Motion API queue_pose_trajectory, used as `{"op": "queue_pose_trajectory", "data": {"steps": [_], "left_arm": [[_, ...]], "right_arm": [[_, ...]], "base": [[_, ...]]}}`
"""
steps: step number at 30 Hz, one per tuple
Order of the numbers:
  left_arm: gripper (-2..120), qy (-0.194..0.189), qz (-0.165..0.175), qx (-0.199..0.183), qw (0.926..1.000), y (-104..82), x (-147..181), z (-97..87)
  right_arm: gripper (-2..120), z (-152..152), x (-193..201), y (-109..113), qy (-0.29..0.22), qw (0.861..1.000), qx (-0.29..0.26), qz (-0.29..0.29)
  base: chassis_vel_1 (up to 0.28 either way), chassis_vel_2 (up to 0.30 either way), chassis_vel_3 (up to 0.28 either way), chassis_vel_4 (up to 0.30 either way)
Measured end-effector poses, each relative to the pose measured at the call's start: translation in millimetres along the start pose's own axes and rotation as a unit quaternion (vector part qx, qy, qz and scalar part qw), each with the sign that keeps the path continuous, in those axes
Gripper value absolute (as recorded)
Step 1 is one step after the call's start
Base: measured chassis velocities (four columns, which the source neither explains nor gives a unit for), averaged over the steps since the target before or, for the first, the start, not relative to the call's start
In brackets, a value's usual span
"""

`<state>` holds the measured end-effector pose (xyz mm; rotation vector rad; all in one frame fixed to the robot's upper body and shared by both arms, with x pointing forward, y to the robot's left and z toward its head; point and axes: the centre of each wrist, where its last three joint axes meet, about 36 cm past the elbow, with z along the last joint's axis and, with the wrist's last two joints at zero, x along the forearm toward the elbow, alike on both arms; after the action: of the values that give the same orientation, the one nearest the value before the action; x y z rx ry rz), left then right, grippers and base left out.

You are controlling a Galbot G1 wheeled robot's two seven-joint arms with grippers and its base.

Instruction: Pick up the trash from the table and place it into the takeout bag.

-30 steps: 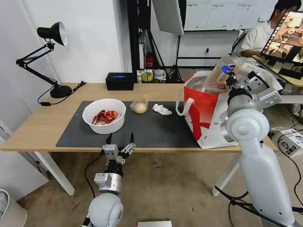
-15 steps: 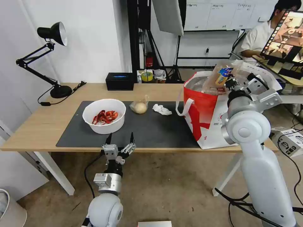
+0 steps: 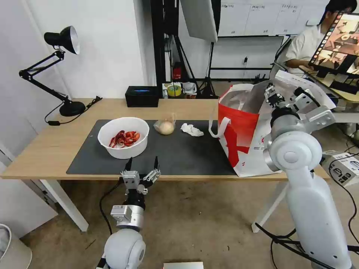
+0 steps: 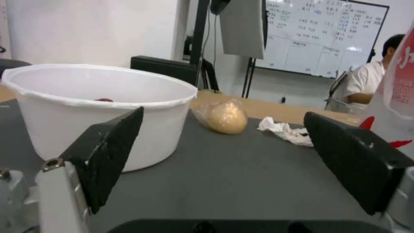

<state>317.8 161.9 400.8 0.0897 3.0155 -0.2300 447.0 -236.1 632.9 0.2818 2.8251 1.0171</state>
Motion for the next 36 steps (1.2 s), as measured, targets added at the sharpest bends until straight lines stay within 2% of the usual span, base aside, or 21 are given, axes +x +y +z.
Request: {"op": "queue_pose_trajectory", "data": {"steps": [4, 7, 8, 15, 17, 19, 21, 23, 25, 33, 36], "left_arm": [[100, -0.002, 0.000, 0.001, 1.0000, -0.3, 1, -1.4], [100, -0.002, 0.000, 0.001, 1.0000, -0.5, 1, -2.0], [100, -0.003, 0.000, 0.002, 1.0000, -0.8, 1, -2.7], [100, -0.007, -0.002, 0.001, 1.0000, -0.1, 2, -5.9], [100, -0.008, -0.004, 0.001, 1.0000, 1.3, 2, -7.3], [100, -0.008, -0.004, 0.001, 1.0000, 1.5, 3, -7.6], [100, -0.009, -0.006, 0.001, 0.9999, 2.0, 4, -9.1], [100, -0.010, -0.006, 0.001, 0.9999, 1.9, 4, -9.6], [100, -0.014, -0.008, 0.003, 0.9999, 1.6, 4, -12.2], [100, -0.022, -0.013, 0.012, 0.9996, -2.3, 3, -17.2], [100, -0.027, -0.014, 0.014, 0.9994, -3.5, 4, -20.1]], "right_arm": [[94, -6, 12, 3, -0.013, 0.998, 0.010, -0.060], [98, -8, 16, 3, -0.020, 0.996, 0.017, -0.083], [100, -10, 20, 4, -0.028, 0.993, 0.024, -0.109], [100, -2, 33, -1, -0.037, 0.981, 0.049, -0.183], [100, 7, 38, -6, -0.039, 0.973, 0.067, -0.218], [100, 9, 39, -6, -0.041, 0.971, 0.072, -0.225], [100, 20, 42, -13, -0.043, 0.961, 0.098, -0.256], [100, 23, 41, -15, -0.043, 0.959, 0.105, -0.260], [100, 36, 40, -27, -0.042, 0.951, 0.131, -0.278], [100, 54, 47, -44, -0.035, 0.940, 0.160, -0.298], [100, 64, 51, -55, -0.037, 0.931, 0.188, -0.310]], "base": [[0.000, 0.000, 0.000, 0.000], [0.000, 0.000, 0.000, 0.000], [0.000, 0.000, 0.000, 0.000], [0.000, 0.000, 0.000, 0.000], [0.000, 0.000, 0.000, 0.000], [0.000, 0.000, 0.000, 0.000], [0.000, 0.000, 0.000, 0.000], [0.000, 0.000, 0.000, 0.000], [0.000, 0.000, 0.000, 0.000], [0.000, 0.000, 0.000, 0.000], [0.000, 0.000, 0.000, 0.000]]}}
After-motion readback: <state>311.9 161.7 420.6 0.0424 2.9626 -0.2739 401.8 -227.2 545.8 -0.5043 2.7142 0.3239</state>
